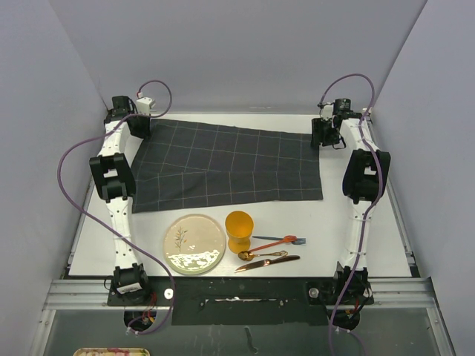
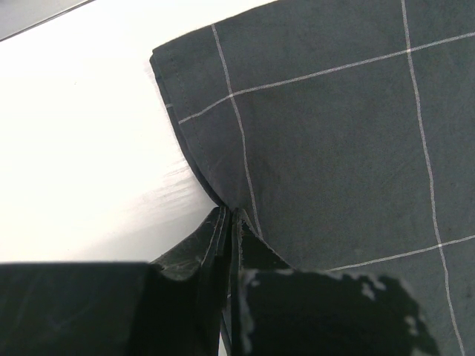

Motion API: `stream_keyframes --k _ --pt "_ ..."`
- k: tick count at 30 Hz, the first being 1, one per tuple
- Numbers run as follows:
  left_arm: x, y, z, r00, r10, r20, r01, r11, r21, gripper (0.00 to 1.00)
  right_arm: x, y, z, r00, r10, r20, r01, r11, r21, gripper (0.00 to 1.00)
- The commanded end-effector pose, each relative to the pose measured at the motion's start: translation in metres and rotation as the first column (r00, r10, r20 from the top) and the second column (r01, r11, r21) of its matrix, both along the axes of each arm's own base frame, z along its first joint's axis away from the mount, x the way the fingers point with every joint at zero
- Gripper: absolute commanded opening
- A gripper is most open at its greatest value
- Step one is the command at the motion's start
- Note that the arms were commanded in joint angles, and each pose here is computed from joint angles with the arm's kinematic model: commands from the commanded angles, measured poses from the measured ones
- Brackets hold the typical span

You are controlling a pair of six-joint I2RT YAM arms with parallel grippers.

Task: Set the dinner table for one person
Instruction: Flatten out the napkin at the center of the board.

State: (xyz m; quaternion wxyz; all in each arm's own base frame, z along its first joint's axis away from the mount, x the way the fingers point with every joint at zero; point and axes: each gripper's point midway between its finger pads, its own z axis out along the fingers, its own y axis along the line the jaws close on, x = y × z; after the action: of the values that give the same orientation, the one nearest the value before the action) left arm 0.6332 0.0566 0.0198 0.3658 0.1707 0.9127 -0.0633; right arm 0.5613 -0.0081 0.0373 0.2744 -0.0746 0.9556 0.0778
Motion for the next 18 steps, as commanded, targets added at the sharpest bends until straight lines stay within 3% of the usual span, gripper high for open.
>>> stream_keyframes --k 1,18 --pt "-0.0085 -0.0012 0.004 1.0 -0.001 -0.026 0.002 1.0 0.017 0.0 0.0114 0.0011 0.0152 0.999 -0.013 0.044 0.012 1.0 0.02 0.48" --pt "-0.012 -0.0049 0.0002 0.999 -0.016 -0.04 0.018 0.999 0.029 0.0 0.0059 0.0081 0.0071 1.0 -0.013 0.015 0.012 1.0 0.024 0.44"
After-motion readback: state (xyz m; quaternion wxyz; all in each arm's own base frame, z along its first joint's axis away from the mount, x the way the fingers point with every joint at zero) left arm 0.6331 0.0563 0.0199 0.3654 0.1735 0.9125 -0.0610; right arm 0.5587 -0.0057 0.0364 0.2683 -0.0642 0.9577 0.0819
